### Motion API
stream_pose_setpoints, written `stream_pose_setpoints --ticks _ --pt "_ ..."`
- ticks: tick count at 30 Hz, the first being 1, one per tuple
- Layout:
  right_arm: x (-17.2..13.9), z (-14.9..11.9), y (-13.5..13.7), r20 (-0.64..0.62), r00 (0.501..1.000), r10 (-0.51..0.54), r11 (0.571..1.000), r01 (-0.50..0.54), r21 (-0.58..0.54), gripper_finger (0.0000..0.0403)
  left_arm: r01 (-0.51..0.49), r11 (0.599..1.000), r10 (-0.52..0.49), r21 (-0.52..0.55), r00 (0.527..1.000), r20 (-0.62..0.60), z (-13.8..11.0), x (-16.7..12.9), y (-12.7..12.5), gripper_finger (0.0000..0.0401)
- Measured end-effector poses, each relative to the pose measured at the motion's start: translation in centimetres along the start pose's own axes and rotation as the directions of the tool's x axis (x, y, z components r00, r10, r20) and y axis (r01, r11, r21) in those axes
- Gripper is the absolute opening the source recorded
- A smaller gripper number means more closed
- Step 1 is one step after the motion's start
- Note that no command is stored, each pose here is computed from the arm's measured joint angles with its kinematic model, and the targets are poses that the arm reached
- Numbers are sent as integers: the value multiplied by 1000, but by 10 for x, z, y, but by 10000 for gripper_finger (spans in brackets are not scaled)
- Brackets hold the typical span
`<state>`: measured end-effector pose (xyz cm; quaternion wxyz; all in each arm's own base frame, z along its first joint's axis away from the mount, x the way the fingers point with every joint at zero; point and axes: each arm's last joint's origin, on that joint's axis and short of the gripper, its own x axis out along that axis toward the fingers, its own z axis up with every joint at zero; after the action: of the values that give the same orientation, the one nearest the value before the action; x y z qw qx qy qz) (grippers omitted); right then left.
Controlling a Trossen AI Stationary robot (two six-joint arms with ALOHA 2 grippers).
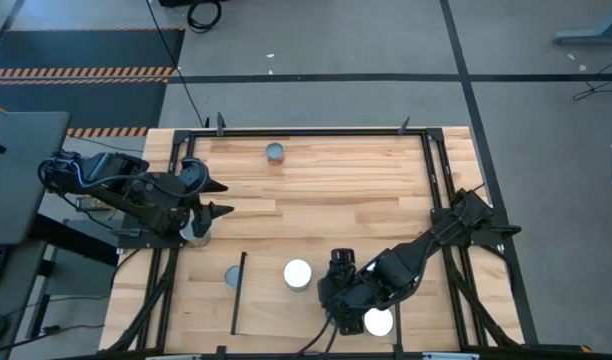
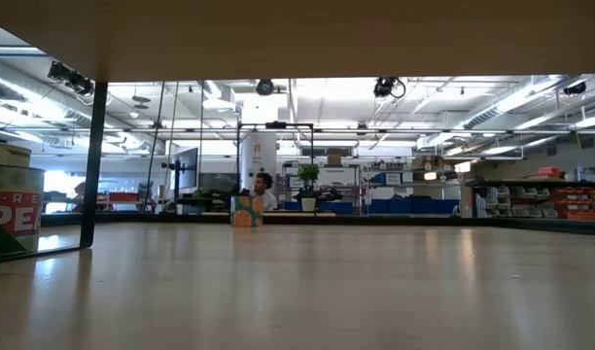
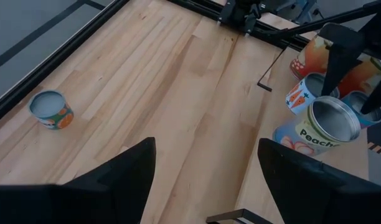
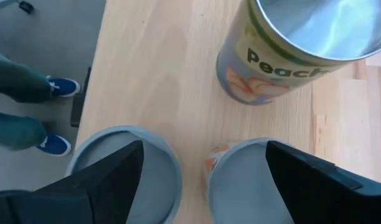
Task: Pick and place cans onto a shelf
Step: Adjust the cans on the shelf
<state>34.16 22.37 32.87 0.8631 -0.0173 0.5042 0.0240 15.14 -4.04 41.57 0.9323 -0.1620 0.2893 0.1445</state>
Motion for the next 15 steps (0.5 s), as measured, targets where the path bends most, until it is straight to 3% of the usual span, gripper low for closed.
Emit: stream_pose_setpoints --ticks 15 --pt "6 -1 4 -5 1000 -4 994 4 113 346 0 1000 0 4 1000 1 0 0 0 286"
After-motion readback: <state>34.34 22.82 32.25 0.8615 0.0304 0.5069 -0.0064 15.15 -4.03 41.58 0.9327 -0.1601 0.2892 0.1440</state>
